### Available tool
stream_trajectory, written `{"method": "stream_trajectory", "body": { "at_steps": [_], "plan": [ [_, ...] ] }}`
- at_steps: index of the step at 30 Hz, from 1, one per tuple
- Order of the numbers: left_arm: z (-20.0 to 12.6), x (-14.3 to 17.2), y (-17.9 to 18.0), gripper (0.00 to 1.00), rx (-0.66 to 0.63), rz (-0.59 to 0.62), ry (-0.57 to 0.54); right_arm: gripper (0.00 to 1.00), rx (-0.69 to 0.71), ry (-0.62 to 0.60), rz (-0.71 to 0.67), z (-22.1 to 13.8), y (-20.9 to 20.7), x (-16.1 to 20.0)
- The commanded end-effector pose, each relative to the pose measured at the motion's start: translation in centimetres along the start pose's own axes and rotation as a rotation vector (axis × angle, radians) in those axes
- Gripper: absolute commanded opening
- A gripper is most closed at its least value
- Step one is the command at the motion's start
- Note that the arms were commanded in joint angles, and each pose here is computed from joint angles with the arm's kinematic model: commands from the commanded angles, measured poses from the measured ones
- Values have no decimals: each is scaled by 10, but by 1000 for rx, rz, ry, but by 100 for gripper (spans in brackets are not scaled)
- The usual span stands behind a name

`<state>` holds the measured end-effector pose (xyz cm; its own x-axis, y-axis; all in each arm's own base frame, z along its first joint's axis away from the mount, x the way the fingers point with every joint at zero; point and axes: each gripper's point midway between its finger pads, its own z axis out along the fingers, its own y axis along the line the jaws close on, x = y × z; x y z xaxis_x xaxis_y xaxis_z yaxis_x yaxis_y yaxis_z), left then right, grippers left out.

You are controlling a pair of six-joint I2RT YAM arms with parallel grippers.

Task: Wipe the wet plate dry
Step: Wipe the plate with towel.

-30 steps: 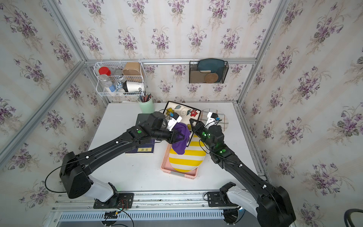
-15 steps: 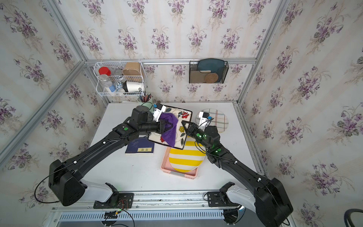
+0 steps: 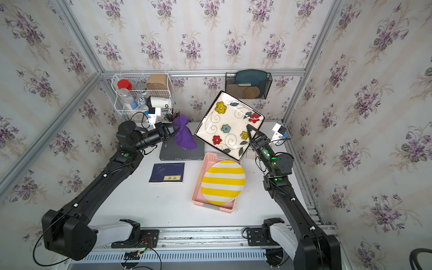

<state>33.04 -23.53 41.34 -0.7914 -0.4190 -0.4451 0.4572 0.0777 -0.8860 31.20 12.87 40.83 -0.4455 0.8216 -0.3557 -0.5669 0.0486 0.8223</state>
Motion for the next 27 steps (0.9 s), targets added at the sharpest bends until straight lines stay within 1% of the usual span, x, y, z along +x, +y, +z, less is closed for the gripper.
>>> {"method": "stream_trajectory", "body": {
  "at_steps": [1,4,8,11,16,19,21,23,25,27],
  "plan": [
    [-8,-5,-85,0,345,-13,26,0,-314,65,-17,-4,77,9],
    [-3,-10,-102,0,459,-53,37,0,-284,73,9,2,66,16],
    [12,-4,-101,0,495,-103,67,0,-316,115,-1,9,73,29],
    [18,2,-107,0,522,-112,76,0,-295,138,14,17,67,38],
    [27,16,-137,0,613,-135,105,0,-289,165,48,31,59,56],
    [35,32,-157,0,682,-148,130,0,-331,171,60,44,67,63],
    [44,47,-164,0,710,-152,156,0,-386,160,50,53,79,58],
    [54,64,-167,0,732,-169,185,0,-430,120,27,63,94,44],
    [61,77,-172,0,755,-182,215,0,-430,82,-4,72,99,26],
    [66,84,-173,0,767,-195,238,0,-431,23,-26,73,103,2]
  ]
}}
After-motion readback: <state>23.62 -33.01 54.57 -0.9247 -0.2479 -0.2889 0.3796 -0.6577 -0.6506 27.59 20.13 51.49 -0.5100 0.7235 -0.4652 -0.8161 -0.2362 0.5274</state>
